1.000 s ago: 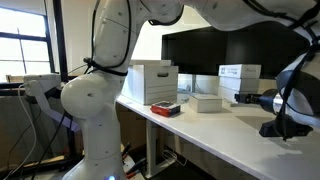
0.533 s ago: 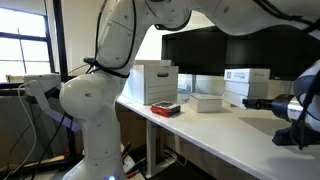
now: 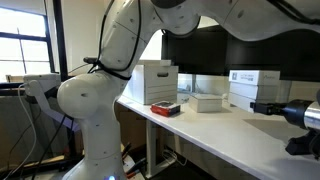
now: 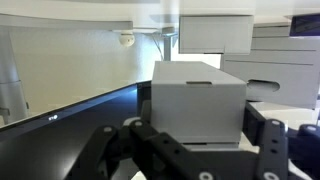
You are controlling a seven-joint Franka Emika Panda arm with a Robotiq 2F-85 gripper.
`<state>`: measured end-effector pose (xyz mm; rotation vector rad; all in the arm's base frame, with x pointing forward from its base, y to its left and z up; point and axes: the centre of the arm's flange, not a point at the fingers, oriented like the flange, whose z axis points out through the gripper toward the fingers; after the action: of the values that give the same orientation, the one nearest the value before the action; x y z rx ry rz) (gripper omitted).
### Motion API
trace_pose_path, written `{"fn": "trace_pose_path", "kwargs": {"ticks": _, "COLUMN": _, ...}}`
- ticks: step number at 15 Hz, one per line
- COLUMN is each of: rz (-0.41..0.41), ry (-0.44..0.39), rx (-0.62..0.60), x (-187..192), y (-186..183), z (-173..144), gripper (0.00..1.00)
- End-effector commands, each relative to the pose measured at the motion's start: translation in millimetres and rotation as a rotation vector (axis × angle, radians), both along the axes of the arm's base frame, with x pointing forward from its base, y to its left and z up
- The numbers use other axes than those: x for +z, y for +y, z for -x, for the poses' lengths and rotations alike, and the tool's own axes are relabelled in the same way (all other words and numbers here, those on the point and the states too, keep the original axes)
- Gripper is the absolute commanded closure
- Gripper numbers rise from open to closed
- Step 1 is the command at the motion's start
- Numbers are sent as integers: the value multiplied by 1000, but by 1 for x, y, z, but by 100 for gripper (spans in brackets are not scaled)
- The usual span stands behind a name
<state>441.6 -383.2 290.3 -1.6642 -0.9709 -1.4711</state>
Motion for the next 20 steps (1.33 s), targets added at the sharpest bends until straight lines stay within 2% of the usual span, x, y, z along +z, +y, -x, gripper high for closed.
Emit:
{"fn": "trace_pose_path", "kwargs": {"ticks": 1, "rz": -32, "ry": 9, "rx": 49, "x": 3, "y": -1, "z": -22, "gripper": 42}}
{"fn": "trace_pose_path", "kwargs": {"ticks": 6, "rz": -31, "ry": 22, "rx": 86, "x": -3, "y": -1, "z": -42, "gripper": 42}}
{"fn": "trace_pose_path", "kwargs": {"ticks": 12, "rz": -17, "ry": 37, "rx": 86, "x": -6, "y": -17, "z": -47, "gripper": 42}}
{"fn": "trace_pose_path", "kwargs": {"ticks": 20, "rz": -26, "ry": 28, "rx": 67, "x": -7, "y": -62, "z": -9, "gripper": 42}}
